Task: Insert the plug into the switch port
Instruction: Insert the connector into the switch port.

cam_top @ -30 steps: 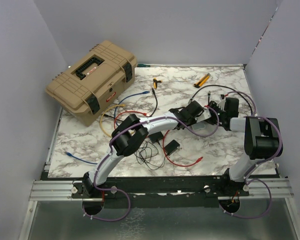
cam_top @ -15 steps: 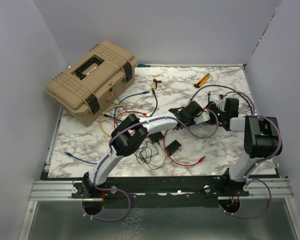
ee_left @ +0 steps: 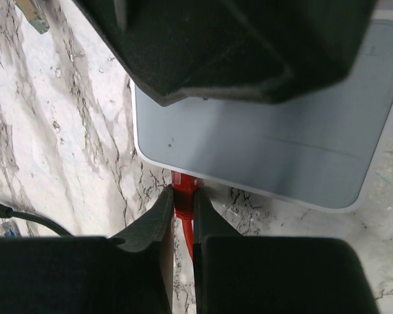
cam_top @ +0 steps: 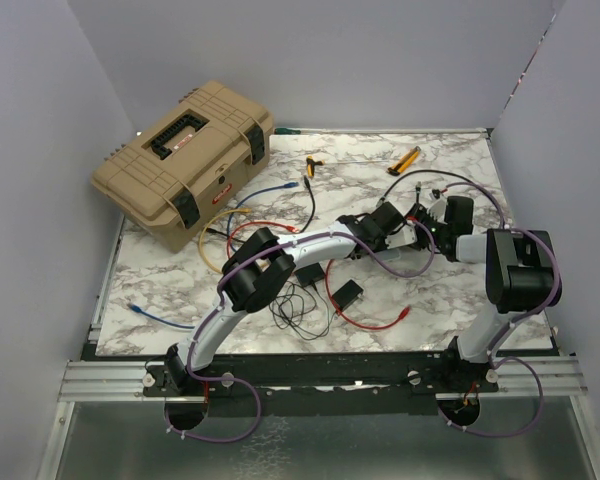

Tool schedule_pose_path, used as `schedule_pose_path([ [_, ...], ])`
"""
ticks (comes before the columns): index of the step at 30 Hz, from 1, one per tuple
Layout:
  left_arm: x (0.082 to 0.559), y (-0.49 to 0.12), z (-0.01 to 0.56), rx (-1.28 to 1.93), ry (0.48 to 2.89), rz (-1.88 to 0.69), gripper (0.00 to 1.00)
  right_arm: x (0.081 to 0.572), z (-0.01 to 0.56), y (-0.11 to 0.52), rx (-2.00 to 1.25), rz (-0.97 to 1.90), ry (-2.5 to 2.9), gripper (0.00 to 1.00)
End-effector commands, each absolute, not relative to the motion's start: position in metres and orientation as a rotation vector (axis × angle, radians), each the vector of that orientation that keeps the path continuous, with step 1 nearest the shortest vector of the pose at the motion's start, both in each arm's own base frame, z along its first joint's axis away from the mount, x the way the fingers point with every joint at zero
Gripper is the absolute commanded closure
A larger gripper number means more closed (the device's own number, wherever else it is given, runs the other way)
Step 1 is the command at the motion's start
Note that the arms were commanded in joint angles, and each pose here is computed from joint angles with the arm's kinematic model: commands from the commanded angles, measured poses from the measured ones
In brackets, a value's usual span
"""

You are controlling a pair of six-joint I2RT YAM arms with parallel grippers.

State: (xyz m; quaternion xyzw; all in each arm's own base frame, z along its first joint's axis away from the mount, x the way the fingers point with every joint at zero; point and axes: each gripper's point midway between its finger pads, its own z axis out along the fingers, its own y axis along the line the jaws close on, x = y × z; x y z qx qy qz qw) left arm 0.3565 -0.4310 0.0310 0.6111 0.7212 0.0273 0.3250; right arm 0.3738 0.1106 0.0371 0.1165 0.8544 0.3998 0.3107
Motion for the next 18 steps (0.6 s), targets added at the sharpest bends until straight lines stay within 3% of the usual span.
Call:
schedule_pose_path([
  [1, 0.334, -0.528, 0.114, 1.500, 1.584, -0.257, 1.00, 0.324, 0.050, 0.175, 0.125, 1.447, 2.331, 0.49],
  [11, 0.354, -0.535, 0.144, 1.199, 1.558, -0.252, 1.00, 0.318, 0.053, 0.184, 0.075, 1.495, 2.334, 0.50],
  [18, 0.339, -0.541, 0.136, 1.229, 1.545, -0.332, 1.00, 0.323, 0.053, 0.181, 0.079, 1.444, 2.335, 0.50],
])
